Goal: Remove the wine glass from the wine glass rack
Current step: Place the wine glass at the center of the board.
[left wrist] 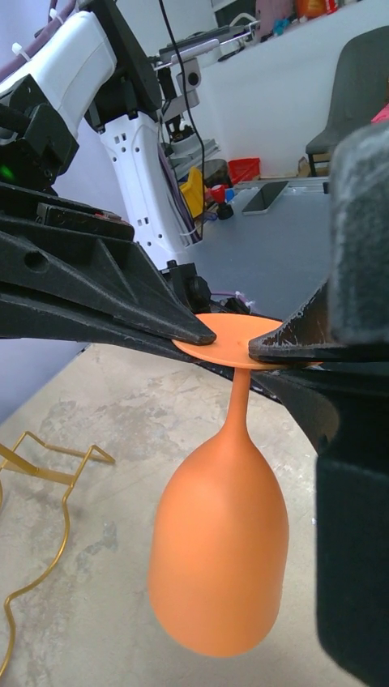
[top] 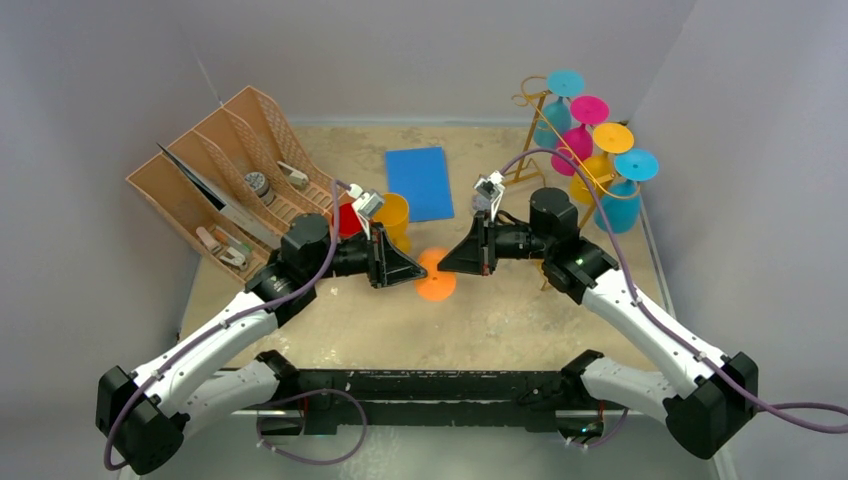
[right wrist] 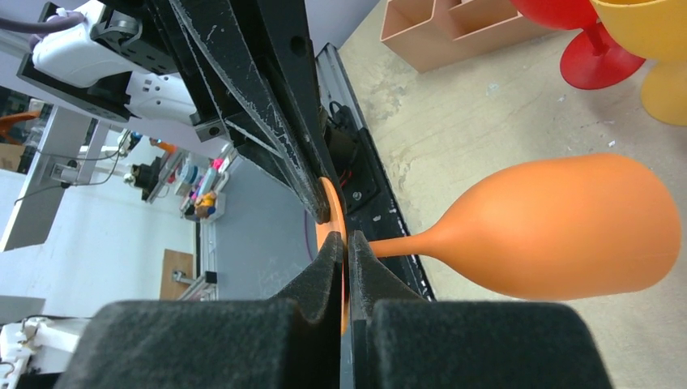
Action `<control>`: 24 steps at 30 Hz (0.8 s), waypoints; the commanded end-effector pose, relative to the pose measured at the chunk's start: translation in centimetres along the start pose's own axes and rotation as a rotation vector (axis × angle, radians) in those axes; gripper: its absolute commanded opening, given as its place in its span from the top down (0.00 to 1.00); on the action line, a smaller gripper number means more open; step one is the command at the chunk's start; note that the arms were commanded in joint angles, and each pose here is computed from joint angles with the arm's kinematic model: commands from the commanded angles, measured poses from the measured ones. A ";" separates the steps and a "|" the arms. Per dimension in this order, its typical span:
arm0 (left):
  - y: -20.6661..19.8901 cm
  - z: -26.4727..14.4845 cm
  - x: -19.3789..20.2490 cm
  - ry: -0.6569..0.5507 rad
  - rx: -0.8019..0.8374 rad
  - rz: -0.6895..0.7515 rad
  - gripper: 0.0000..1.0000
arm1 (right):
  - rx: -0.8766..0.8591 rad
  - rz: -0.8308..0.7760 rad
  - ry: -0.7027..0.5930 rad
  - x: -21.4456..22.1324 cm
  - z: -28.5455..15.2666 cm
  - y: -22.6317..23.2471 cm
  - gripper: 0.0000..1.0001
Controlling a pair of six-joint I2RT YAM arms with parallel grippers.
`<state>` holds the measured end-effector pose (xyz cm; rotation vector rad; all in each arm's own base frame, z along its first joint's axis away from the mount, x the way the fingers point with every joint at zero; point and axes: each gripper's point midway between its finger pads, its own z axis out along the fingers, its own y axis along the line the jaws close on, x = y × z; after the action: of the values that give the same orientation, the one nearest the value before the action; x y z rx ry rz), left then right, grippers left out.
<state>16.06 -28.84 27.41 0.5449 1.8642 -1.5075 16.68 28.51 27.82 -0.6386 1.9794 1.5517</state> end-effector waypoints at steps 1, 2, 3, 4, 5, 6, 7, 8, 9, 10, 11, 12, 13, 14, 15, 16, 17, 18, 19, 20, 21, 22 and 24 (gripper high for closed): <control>-1.8 -0.1 -0.5 -0.005 0.080 0.052 1.00 | -0.020 -0.073 -0.038 -1.7 0.2 1.0 1.00; -1.8 -0.1 -0.4 -0.002 0.076 0.053 1.00 | -0.014 -0.076 -0.040 -1.7 0.1 0.9 1.00; -1.8 -0.1 -0.5 -0.002 0.075 0.056 1.00 | -0.008 -0.079 -0.042 -1.7 0.1 0.8 1.00; -1.8 -0.1 -0.5 -0.001 0.075 0.057 1.00 | -0.002 -0.081 -0.041 -1.6 0.0 0.8 1.00; -1.9 -0.1 -0.5 -0.001 0.081 0.059 1.00 | 0.005 -0.083 -0.043 -1.6 -0.1 0.7 0.98; -2.0 -0.1 -0.6 -0.001 0.086 0.059 1.00 | 0.008 -0.083 -0.043 -1.6 -0.1 0.7 0.95; -2.1 -0.1 -0.6 0.000 0.092 0.060 1.00 | 0.007 -0.089 -0.044 -1.6 -0.2 0.9 0.89; -2.3 -0.1 -0.7 -0.001 0.099 0.063 1.00 | 0.006 -0.094 -0.046 -1.7 -0.3 1.0 0.80; -2.3 0.0 -0.7 -0.001 0.102 0.065 1.00 | 0.013 -0.087 -0.039 -1.4 -0.4 0.9 0.69; -2.5 -0.1 -0.7 -0.001 0.106 0.073 1.00 | 0.018 -0.085 -0.034 -1.2 -0.5 0.9 0.61; -2.5 -0.1 -0.8 0.001 0.103 0.085 1.00 | 0.020 -0.086 -0.030 -1.0 -0.6 0.8 0.54; -2.5 -0.2 -0.9 0.003 0.095 0.098 1.00 | 0.021 -0.086 -0.025 -0.7 -0.7 0.8 0.49; -2.5 -0.3 -1.1 0.001 0.085 0.112 1.00 | 0.022 -0.081 -0.019 -0.4 -0.8 0.7 0.44; -2.7 -0.5 -1.3 -0.004 0.084 0.125 1.00 | 0.016 -0.077 -0.013 -0.1 -0.8 0.8 0.42; -2.9 -0.6 -1.6 -0.010 0.087 0.138 1.00 | 0.005 -0.071 -0.005 0.1 -0.9 0.9 0.39; -3.2 -0.7 -1.8 -0.019 0.090 0.150 1.00 | -0.011 -0.064 0.003 0.4 -0.9 1.1 0.37; -3.3 -0.7 -2.1 -0.030 0.091 0.159 1.00 | -0.029 -0.059 0.006 0.6 -0.9 1.4 0.35; -3.4 -0.8 -2.2 -0.038 0.089 0.165 1.00 | -0.045 -0.056 0.005 0.7 -1.0 1.7 0.33; -3.4 -0.8 -2.4 -0.047 0.087 0.172 1.00 | -0.061 -0.059 -0.004 0.7 -1.1 2.1 0.32; -3.4 -0.9 -2.5 -0.055 0.084 0.176 1.00 | -0.075 -0.067 -0.022 0.5 -1.2 2.4 0.31; -3.6 -1.0 -2.6 -0.063 0.085 0.182 1.00 | -0.077 -0.063 -0.043 0.2 -1.2 2.5 0.31; -3.8 -1.1 -2.9 -0.074 0.092 0.192 1.00 | -0.070 -0.051 -0.070 -0.1 -1.2 2.4 0.30; -4.2 -1.4 -3.3 -0.100 0.096 0.208 1.00 | -0.034 0.039 -0.115 -0.1 -0.9 1.4 0.29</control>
<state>15.18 -28.51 28.76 0.6354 1.7957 -1.4937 15.47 27.70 27.99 -0.6361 1.9377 1.5520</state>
